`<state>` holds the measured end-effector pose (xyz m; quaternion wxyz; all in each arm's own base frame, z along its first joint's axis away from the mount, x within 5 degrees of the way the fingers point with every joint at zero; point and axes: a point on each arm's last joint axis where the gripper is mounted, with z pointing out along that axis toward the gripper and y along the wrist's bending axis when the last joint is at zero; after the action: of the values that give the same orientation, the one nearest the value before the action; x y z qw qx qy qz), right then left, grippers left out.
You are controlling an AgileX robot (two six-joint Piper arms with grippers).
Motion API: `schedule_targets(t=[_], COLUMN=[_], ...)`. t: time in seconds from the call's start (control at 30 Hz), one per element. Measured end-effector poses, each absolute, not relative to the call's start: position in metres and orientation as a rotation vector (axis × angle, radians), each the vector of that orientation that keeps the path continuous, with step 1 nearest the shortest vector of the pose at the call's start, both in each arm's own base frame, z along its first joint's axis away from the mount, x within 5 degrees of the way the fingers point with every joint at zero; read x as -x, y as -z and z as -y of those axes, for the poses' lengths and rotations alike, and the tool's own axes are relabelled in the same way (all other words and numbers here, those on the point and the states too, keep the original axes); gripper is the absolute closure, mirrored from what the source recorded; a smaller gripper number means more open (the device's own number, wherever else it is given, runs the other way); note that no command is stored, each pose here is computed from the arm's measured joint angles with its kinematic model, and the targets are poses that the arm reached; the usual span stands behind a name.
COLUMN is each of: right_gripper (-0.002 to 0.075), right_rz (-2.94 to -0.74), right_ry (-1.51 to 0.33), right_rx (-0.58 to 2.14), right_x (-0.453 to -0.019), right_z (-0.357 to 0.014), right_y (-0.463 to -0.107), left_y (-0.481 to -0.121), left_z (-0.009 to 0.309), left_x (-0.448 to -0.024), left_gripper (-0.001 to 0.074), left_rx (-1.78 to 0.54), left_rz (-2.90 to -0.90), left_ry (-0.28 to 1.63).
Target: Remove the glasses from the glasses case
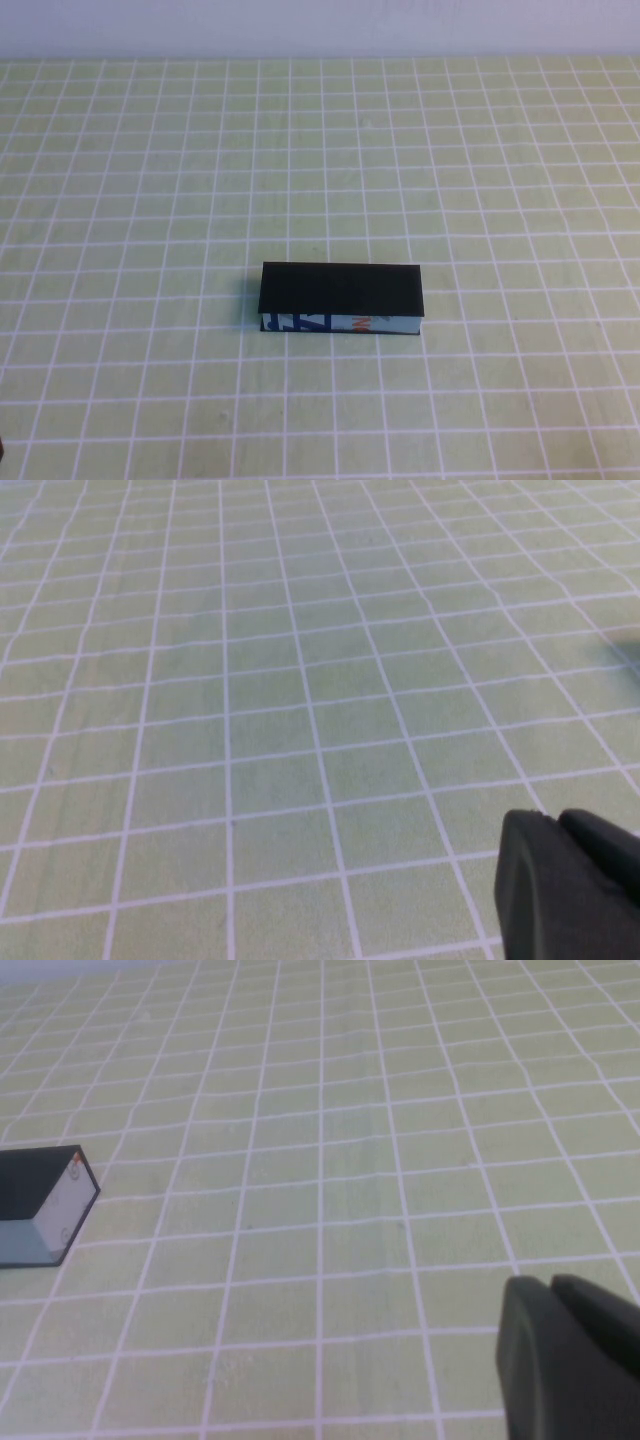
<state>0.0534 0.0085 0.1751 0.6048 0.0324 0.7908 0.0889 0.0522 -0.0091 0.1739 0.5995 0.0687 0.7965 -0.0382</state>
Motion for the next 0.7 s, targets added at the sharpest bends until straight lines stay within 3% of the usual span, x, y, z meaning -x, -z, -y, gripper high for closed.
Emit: schedule_targets(t=[0.4, 0.7], right_gripper=[0.0743, 0.0743], right_rz=[-1.830, -1.830], right_ry=[-0.206, -0.206], right_rx=[-0.075, -0.075], right_x=[-0.053, -0.053], right_z=[-0.008, -0.008], right_y=[-0.175, -0.175], left_y=[-0.175, -0.194], left_z=[0.008, 0.013], left_x=[-0.053, -0.055], left_gripper=[0.0739, 0.0739], left_rx=[-0.169, 0.254], left_rz=[-1.829, -1.631], left_ry=[0.068, 0.517])
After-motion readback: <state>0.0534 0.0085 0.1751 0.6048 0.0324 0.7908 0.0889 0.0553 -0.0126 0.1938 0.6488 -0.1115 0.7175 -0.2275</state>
